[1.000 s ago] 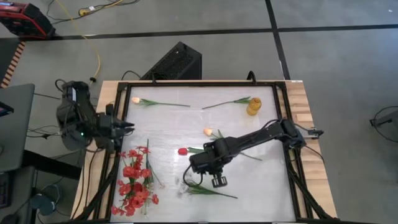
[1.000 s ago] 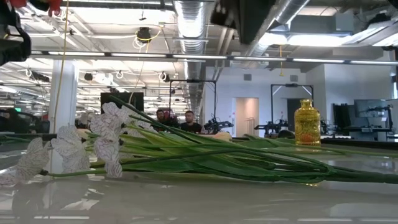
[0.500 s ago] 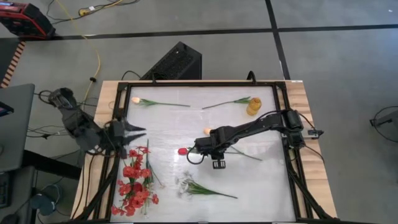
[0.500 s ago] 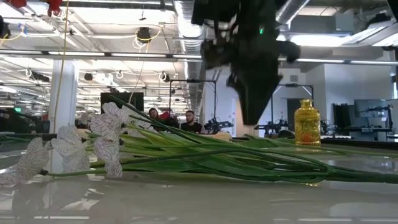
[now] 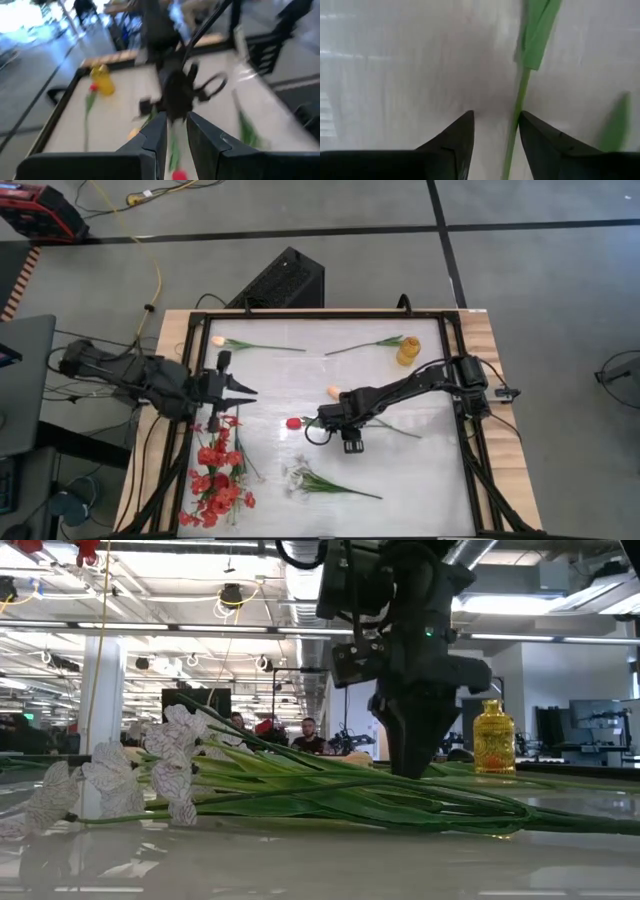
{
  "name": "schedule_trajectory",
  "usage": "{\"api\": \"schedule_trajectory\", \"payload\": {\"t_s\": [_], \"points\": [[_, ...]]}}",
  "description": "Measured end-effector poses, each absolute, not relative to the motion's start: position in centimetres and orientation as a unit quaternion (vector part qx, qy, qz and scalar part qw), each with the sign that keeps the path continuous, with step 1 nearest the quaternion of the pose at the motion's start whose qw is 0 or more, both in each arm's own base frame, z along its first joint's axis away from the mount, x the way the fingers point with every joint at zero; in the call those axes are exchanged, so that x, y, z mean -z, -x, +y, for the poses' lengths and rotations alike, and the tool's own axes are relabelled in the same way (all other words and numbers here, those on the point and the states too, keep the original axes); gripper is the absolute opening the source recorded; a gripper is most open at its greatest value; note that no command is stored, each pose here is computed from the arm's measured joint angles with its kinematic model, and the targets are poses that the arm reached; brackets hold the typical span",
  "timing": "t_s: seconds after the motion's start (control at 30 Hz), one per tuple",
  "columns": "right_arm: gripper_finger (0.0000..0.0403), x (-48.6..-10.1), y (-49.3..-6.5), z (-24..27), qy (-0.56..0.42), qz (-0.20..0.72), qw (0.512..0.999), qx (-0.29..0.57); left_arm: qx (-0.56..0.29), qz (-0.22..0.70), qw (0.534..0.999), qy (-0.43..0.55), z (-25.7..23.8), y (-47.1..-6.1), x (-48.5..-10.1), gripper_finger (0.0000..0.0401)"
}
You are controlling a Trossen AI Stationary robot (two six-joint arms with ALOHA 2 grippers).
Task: Sort flowers into vase by color
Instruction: Put the bottom of the red tulip into the red vase
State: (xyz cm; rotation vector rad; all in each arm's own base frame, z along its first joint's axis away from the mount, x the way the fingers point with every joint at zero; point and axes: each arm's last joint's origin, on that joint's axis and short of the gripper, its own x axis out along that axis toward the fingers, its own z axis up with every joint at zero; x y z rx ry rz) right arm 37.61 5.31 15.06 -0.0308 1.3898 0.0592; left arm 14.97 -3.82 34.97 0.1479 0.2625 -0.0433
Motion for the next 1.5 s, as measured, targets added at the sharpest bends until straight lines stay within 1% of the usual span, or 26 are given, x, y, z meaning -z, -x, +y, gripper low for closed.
{"api": "schedule_trajectory", "payload": {"t_s": [0.1, 0.2, 0.33, 0.47, 0.53, 0.67, 0.73, 0.8, 0.87, 0.93, 1.0, 1.07, 1.2, 1.3, 1.37, 1.5], "points": [[0.0165, -14.6, -37.4, 5.3, 0.006, 0.636, 0.771, -0.021, 0.050, 0.090, 0.992, -0.074, -3.5, -15.3, -35.7, 0.0064], [0.0137, -14.2, -37.2, 5.4, -0.006, 0.634, 0.773, -0.012, 0.077, 0.071, 0.992, -0.068, -3.3, -15.4, -36.1, 0.0064], [0.0078, -14.1, -36.9, 6.3, -0.003, 0.637, 0.770, -0.016, 0.148, 0.062, 0.985, -0.064, -3.5, -15.3, -36.2, 0.0064], [0.0019, -14.4, -36.8, 6.9, 0.003, 0.635, 0.773, -0.022, 0.171, 0.054, 0.982, -0.061, -3.6, -15.0, -36.4, 0.0064], [0.0015, -14.9, -36.7, 7.0, 0.005, 0.628, 0.778, -0.025, 0.174, 0.056, 0.981, -0.061, -3.6, -15.0, -36.3, 0.0064], [0.0032, -17.2, -36.2, 6.6, 0.002, 0.605, 0.796, -0.017, 0.158, 0.050, 0.984, -0.062, -3.4, -14.7, -36.5, 0.0064], [0.0031, -19.2, -36.0, 6.5, 0.006, 0.568, 0.823, -0.011, 0.128, 0.051, 0.988, -0.067, -3.2, -14.4, -36.6, 0.0064], [0.0021, -20.9, -35.4, 6.3, 0.012, 0.527, 0.850, -0.010, 0.097, 0.044, 0.991, -0.076, -2.9, -13.9, -36.8, 0.0064], [0.0014, -22.3, -35.0, 6.2, 0.014, 0.470, 0.883, -0.017, 0.079, 0.029, 0.993, -0.078, -2.7, -13.3, -36.9, 0.0064], [0.0014, -24.2, -34.8, 6.2, 0.016, 0.378, 0.925, -0.031, 0.072, 0.002, 0.994, -0.076, -2.5, -12.7, -36.5, 0.0064], [0.0014, -26.3, -34.7, 6.1, 0.015, 0.264, 0.963, -0.043, 0.070, -0.024, 0.995, -0.072, -2.4, -12.4, -35.8, 0.0064], [0.0014, -27.8, -34.8, 5.9, 0.017, 0.166, 0.985, -0.048, 0.067, -0.052, 0.994, -0.068, -2.4, -12.3, -34.8, 0.0064], [0.0016, -30.0, -35.5, 6.1, 0.027, 0.021, 0.997, -0.066, 0.063, -0.106, 0.991, -0.054, -2.5, -12.9, -32.8, 0.0064], [0.0016, -31.0, -36.5, 6.3, 0.025, -0.047, 0.995, -0.082, 0.057, -0.112, 0.991, -0.051, -2.6, -13.5, -31.7, 0.0064], [0.0016, -31.1, -37.3, 6.4, 0.025, -0.065, 0.994, -0.083, 0.051, -0.103, 0.992, -0.055, -2.7, -13.9, -31.2, 0.0067], [0.0017, -30.7, -39.9, 6.0, 0.026, -0.065, 0.995, -0.073, 0.054, -0.091, 0.993, -0.060, -3.0, -15.1, -30.8, 0.0083]]}}
